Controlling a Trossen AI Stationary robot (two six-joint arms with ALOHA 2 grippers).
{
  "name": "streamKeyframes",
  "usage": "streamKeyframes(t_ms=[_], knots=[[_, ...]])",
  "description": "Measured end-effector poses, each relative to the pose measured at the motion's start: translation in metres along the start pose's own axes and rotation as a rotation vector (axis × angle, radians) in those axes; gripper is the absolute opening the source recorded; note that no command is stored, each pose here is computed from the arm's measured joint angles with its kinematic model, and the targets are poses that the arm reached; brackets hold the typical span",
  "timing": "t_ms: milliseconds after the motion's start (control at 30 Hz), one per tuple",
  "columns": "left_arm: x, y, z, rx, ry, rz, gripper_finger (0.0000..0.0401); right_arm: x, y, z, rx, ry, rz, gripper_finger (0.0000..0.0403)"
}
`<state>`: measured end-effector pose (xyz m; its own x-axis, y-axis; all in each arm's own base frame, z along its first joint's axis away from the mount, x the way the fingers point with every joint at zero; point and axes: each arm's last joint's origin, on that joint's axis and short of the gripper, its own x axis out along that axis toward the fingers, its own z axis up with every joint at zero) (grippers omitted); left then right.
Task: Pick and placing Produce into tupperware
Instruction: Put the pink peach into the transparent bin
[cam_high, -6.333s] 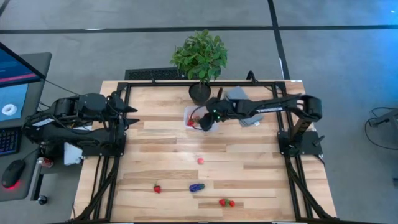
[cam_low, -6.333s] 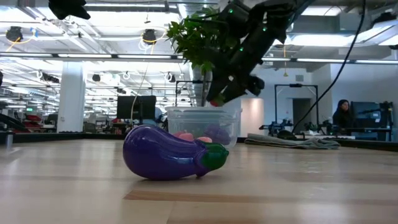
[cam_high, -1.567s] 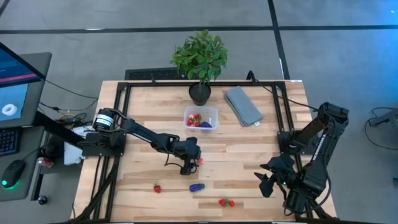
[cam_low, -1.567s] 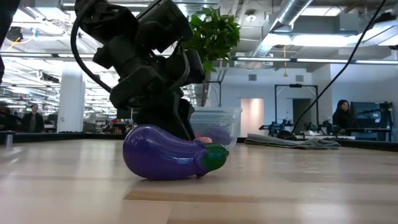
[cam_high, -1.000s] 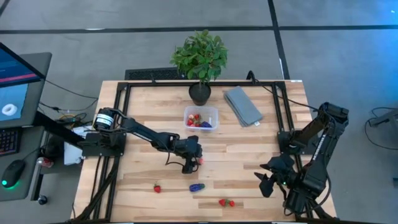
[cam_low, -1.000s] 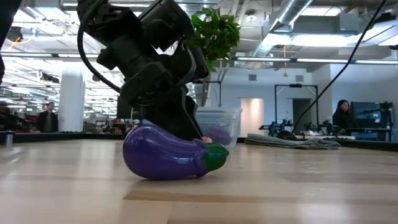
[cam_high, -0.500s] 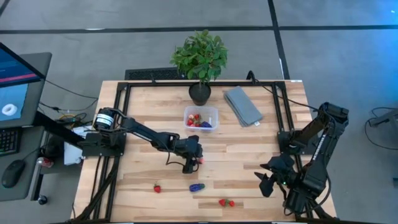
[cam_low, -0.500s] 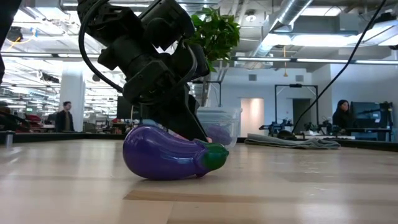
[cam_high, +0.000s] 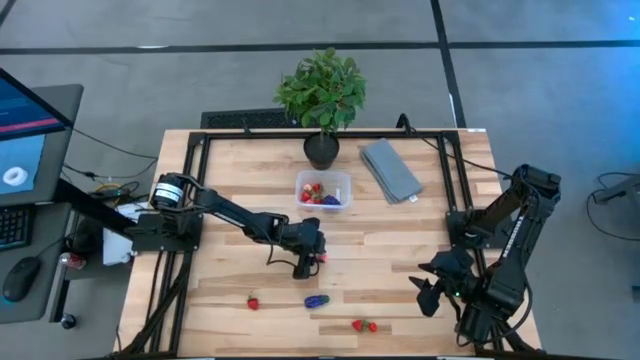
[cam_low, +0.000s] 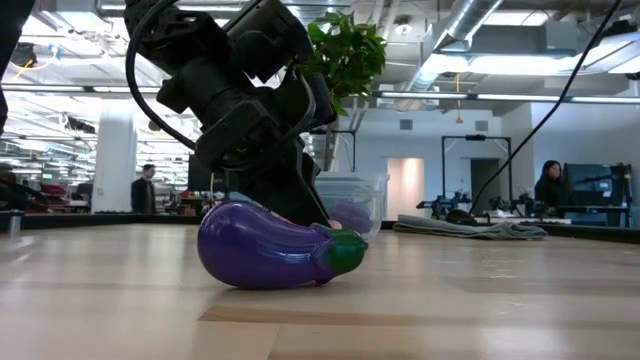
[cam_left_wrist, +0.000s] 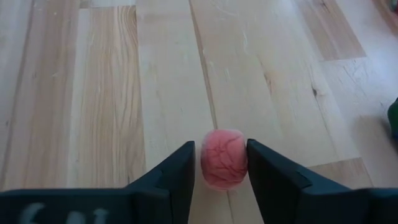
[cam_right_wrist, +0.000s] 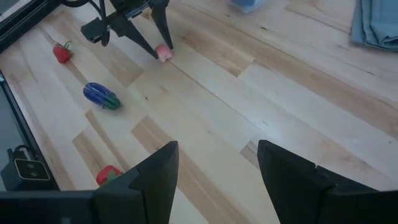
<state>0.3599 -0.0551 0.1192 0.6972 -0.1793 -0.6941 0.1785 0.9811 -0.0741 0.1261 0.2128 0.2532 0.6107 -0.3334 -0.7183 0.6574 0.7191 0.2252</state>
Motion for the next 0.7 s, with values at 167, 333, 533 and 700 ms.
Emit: streamKeyframes(t_ms=[167,333,533,700], knots=[[0.0000,0.0000,0.0000,0.003,0.000,0.001,0.0115,0.0000,0.0000,0.0000,0.000,0.000,0.000,0.0244],[0.0000,0.0000,0.0000,0.003,0.000,0.001,0.0097,0.0000,0.0000,0.0000,0.000,0.000,0.000,0.0244],[0.0000,0.0000,0.0001,0.002,-0.001,0.002,0.0088,0.0000,0.0000,0.0000,0.000,0.000,0.000,0.0244],[0.0000,0.0000,0.0024,-0.009,-0.025,0.001,0.0087,0.0000,0.0000,0.0000,0.000,0.000,0.000,0.0244]])
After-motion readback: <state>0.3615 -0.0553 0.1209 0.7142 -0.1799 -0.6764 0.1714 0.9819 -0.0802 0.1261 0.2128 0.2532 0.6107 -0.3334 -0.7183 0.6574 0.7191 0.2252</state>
